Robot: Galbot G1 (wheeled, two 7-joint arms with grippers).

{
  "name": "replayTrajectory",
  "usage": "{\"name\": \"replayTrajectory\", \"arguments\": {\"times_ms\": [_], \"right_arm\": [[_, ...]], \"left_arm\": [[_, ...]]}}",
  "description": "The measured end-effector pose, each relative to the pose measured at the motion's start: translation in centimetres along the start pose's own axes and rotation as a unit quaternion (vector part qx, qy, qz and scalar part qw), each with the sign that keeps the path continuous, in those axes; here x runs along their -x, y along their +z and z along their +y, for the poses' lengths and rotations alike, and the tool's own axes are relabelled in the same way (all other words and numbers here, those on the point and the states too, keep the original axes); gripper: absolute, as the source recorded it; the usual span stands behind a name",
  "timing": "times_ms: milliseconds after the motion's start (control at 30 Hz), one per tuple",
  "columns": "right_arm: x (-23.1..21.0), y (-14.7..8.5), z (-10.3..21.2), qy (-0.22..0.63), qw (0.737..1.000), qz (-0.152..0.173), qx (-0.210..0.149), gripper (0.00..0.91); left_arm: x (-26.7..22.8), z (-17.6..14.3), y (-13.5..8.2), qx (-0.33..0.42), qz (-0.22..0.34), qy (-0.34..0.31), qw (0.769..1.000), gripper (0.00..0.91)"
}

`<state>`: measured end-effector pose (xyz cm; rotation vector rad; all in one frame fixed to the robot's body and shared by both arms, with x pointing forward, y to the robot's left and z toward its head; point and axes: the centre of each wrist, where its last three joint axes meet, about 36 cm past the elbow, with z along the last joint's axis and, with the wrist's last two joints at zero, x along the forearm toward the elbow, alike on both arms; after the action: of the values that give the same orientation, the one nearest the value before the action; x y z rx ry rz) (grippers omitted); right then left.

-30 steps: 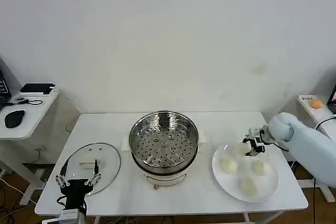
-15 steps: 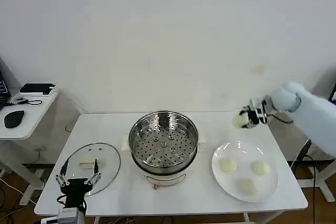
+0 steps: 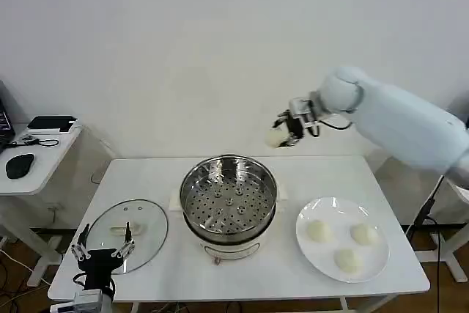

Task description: Take steamed baozi put them in steamer then cover it.

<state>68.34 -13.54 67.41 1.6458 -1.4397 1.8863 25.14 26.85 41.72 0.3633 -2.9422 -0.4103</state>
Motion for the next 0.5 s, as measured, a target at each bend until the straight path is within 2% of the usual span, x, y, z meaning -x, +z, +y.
{"name": "replayTrajectory", "arguments": {"times_ms": [200, 500], "right_arm": [[3.2, -3.2, -0.7, -0.028, 0.996, -0.003, -0.087, 0.615], [7.1, -4.9, -0.2, -0.052, 0.981, -0.003, -0.188, 0.615]], "left_arm": [[-0.1, 0.4, 0.2, 0.001, 0.004, -0.006, 1.000, 0.907], [0.0, 0.8, 0.5, 0.002, 0.007, -0.014, 1.000, 0.907]]}}
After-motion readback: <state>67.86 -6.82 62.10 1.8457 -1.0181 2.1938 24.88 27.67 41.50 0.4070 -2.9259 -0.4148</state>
